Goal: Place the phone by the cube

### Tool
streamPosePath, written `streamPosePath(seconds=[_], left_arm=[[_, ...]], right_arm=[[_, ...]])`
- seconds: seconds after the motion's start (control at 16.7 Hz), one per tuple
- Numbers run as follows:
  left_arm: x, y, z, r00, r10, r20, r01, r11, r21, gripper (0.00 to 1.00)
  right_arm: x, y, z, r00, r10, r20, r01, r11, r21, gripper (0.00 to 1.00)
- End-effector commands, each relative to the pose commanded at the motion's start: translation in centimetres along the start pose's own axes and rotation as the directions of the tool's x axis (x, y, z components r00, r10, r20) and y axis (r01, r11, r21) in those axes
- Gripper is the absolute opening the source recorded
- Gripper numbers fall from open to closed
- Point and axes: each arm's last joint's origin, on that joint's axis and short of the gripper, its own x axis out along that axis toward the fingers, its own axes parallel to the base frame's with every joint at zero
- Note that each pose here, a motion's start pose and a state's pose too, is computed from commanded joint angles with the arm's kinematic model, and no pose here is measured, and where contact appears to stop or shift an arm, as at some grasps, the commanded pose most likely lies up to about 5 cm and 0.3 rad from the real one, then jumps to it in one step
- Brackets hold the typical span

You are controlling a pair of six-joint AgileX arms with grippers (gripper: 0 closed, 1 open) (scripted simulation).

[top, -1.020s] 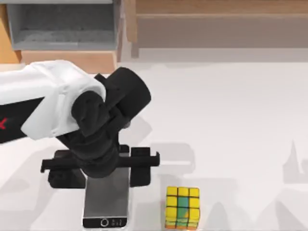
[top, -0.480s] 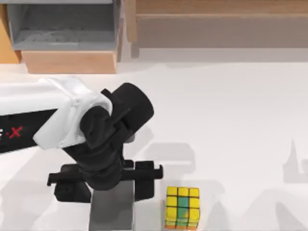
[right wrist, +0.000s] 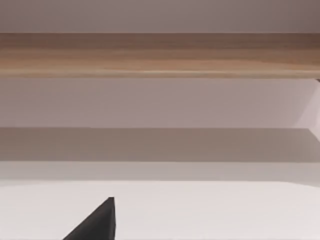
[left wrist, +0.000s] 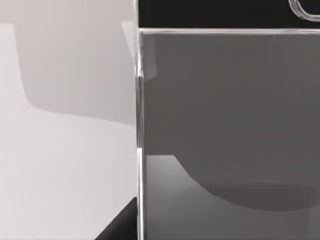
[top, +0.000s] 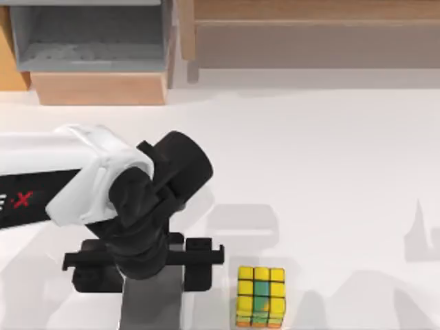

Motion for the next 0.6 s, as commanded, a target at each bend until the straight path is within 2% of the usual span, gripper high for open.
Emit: streamPosePath(seconds=[0.18,0.42,0.6], left_arm=[[1.17,0.39,-0.32,0.999,0.038,-0.022,-0.038,0.999,0.002,0.0],[1.17,0.39,-0.32,0.999,0.038,-0.022,-0.038,0.999,0.002,0.0],[1.17,0.39,-0.32,0.999,0.038,-0.022,-0.038,0.999,0.002,0.23]], right_arm=[[0.0,0.0,0.0,1.0,0.0,0.0,0.0,1.0,0.0,1.0],[0.0,0.0,0.0,1.0,0.0,0.0,0.0,1.0,0.0,1.0],[0.0,0.0,0.0,1.0,0.0,0.0,0.0,1.0,0.0,1.0]])
